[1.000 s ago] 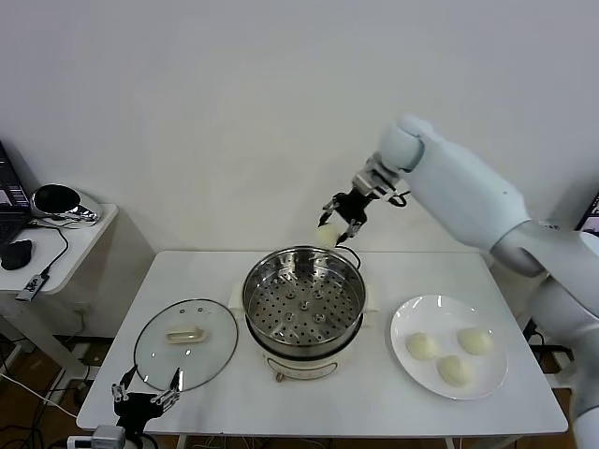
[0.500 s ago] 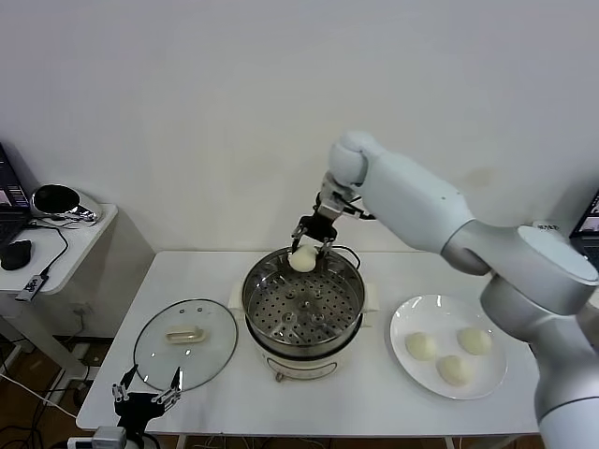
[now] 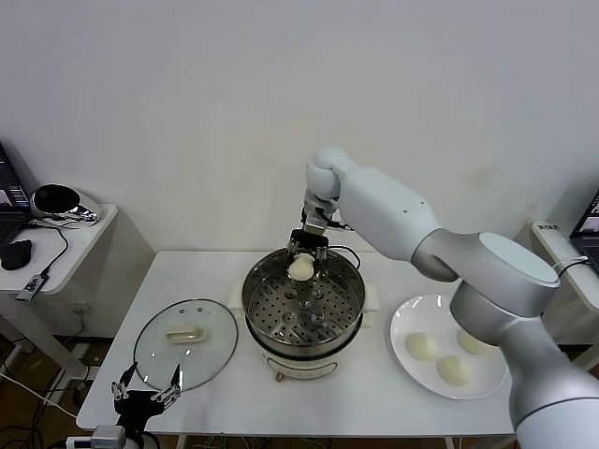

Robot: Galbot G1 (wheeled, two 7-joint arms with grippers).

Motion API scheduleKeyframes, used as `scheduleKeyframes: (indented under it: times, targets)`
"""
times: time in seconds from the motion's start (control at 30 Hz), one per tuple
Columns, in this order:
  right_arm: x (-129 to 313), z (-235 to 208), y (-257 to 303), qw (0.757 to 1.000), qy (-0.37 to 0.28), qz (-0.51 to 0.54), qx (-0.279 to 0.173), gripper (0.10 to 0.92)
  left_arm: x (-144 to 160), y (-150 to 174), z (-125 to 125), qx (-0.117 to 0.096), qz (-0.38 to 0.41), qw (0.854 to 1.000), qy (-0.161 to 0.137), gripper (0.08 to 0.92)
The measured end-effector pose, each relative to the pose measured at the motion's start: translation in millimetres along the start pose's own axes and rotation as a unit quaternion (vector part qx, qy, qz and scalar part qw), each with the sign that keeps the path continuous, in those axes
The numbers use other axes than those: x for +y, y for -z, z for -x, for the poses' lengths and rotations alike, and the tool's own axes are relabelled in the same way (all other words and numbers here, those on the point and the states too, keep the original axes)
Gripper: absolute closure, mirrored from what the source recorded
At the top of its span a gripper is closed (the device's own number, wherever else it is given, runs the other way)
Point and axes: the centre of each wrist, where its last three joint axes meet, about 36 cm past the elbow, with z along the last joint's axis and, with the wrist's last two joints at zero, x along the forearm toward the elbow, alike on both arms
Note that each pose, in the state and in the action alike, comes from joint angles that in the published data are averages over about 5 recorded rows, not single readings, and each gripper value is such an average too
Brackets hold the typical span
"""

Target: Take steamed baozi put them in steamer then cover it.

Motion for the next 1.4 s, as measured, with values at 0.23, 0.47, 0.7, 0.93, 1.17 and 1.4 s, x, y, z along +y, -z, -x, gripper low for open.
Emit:
scheduleKeyframes:
  times: [0.23, 0.47, 0.7, 0.93, 1.17, 1.4]
  targets:
    - [0.2, 12.3, 1.0, 1.000, 0.008, -0.004, 0.003, 0.473, -1.4, -1.0, 0.2, 0.001, -0.002, 1.000, 0.000, 0.177]
    - [-1.6, 23.2, 2.0, 1.000, 0.008, -0.005, 0.004, 0.448, -2.5, -1.6, 1.0, 0.000, -0.004, 1.000, 0.000, 0.177]
    - [1.4, 26.9, 0.4, 1.000, 0.005, -0.001, 0.005, 0.285, -2.4, -2.9, 1.9, 0.001, -0.004, 1.000, 0.001, 0.177]
    - [7.0, 9.9, -3.0, 1.000, -0.019, 0.004, -0.005, 0.201, -3.2, -2.3, 1.7, 0.001, -0.005, 1.000, 0.000, 0.177]
    - [23.0, -41.7, -4.3, 0.998, -0.056, 0.041, 0.003, 0.200, -1.8, 1.9, 3.5, -0.004, -0.001, 1.000, -0.005, 0.177]
    - [72.6, -110.5, 4.7, 0.979, -0.101, 0.172, 0.044, 0.200, -3.6, 4.5, 9.1, -0.008, 0.001, 1.000, -0.014, 0.177]
